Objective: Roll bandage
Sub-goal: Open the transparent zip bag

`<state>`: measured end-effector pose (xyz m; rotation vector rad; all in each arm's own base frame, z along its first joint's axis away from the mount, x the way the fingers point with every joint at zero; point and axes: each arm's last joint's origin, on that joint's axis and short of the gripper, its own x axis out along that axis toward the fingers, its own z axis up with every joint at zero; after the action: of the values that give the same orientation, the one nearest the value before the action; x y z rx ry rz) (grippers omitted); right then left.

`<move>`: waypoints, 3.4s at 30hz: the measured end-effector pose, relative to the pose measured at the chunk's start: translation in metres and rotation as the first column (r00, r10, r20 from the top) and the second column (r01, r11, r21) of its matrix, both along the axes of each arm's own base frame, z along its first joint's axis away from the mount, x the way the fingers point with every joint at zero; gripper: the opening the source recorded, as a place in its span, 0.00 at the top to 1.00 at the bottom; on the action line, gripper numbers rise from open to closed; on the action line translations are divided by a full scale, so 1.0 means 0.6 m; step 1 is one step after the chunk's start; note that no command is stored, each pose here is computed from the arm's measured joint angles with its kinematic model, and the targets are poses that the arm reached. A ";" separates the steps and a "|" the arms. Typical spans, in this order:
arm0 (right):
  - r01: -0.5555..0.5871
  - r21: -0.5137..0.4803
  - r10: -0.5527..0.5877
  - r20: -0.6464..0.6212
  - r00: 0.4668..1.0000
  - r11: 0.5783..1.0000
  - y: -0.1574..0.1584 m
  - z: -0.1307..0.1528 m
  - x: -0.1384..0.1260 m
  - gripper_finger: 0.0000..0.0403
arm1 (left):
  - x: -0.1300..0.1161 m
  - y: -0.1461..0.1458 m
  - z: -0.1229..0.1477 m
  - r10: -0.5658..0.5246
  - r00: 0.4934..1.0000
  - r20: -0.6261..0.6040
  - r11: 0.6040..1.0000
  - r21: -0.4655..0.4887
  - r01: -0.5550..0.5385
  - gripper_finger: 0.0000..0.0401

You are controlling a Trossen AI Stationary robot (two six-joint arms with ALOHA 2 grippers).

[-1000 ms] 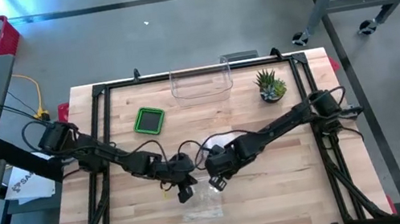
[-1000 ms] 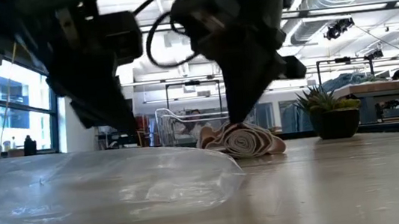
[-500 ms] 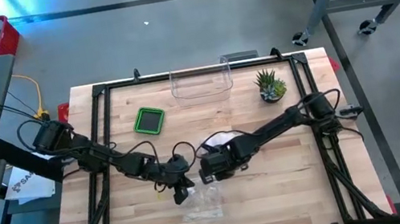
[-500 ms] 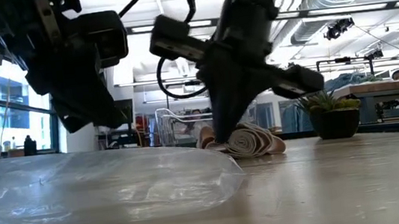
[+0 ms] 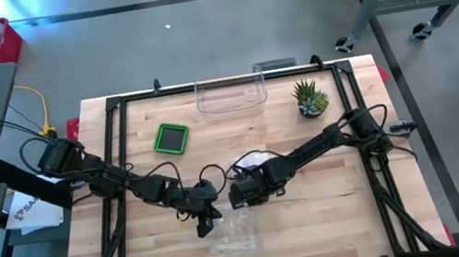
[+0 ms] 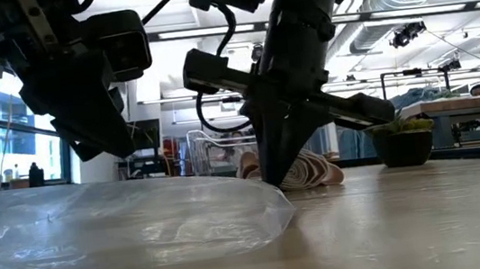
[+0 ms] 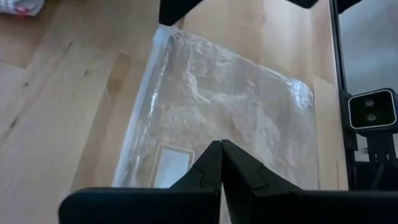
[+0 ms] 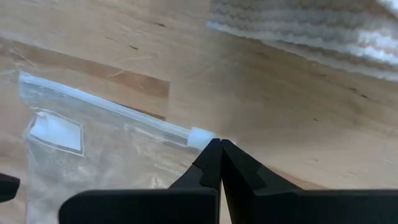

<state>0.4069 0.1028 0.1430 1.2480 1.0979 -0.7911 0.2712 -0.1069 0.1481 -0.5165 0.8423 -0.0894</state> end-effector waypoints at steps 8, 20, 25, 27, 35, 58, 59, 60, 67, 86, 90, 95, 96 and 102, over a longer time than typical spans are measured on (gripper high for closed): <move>-0.007 0.002 0.007 -0.002 1.000 1.000 0.002 0.000 -0.001 1.00 | 0.001 0.002 0.000 0.020 1.000 0.008 1.000 0.016 -0.020 1.00; 0.007 0.032 -0.008 0.027 1.000 0.999 0.001 -0.021 -0.007 1.00 | 0.006 0.014 0.000 0.091 0.996 0.007 0.996 0.003 -0.092 1.00; 0.002 0.031 -0.003 0.030 1.000 1.000 0.001 -0.021 -0.007 1.00 | 0.015 0.010 -0.006 0.115 0.993 0.034 0.993 -0.019 -0.115 0.96; 0.002 0.031 -0.003 0.032 0.999 1.000 0.001 -0.021 -0.006 1.00 | 0.021 0.008 -0.021 0.132 0.990 0.046 0.991 0.012 -0.132 0.92; 0.001 0.033 -0.002 0.040 0.999 0.999 0.002 -0.022 -0.005 1.00 | 0.045 0.004 -0.052 0.251 0.963 0.098 0.966 -0.079 -0.244 0.73; -0.023 0.054 0.019 0.063 0.998 0.998 0.004 -0.022 -0.002 1.00 | 0.069 0.014 -0.070 0.076 0.968 0.238 0.982 0.152 -0.115 1.00; -0.023 0.055 0.020 0.062 0.998 0.998 0.004 -0.022 -0.002 1.00 | 0.072 0.013 -0.073 0.078 0.968 0.240 0.984 0.139 -0.113 1.00; -0.024 0.056 0.020 0.059 0.998 0.998 0.004 -0.022 -0.002 1.00 | 0.075 0.011 -0.075 0.077 0.967 0.243 0.986 0.124 -0.110 1.00; -0.030 0.068 0.028 0.034 0.999 0.997 0.004 -0.024 -0.005 1.00 | 0.083 0.003 -0.089 0.094 0.964 0.250 0.988 0.093 -0.120 1.00; -0.061 0.080 0.059 0.031 0.998 0.995 0.005 -0.023 -0.006 1.00 | 0.081 0.007 -0.103 0.118 0.977 0.176 0.991 0.048 -0.128 1.00; -0.067 0.086 0.063 0.045 0.997 0.994 0.006 -0.022 -0.004 1.00 | 0.080 0.009 -0.106 0.111 0.975 0.191 0.984 0.117 -0.135 1.00; -0.086 0.086 0.082 0.041 0.996 0.993 0.006 -0.023 -0.005 1.00 | 0.081 0.007 -0.104 0.070 0.975 0.210 0.990 0.110 -0.094 1.00; -0.087 0.085 0.084 0.039 0.996 0.993 0.006 -0.023 -0.006 1.00 | 0.081 0.005 -0.104 0.065 0.976 0.209 0.990 0.107 -0.089 1.00; -0.110 0.070 0.109 0.019 0.994 0.991 0.007 -0.024 -0.010 1.00 | 0.067 0.001 -0.108 -0.034 0.996 0.087 0.998 0.055 0.029 1.00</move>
<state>0.4010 0.1067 0.1285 1.2402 1.1809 -0.6638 0.3114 -0.1065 0.0831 -0.4462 0.7647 -0.1173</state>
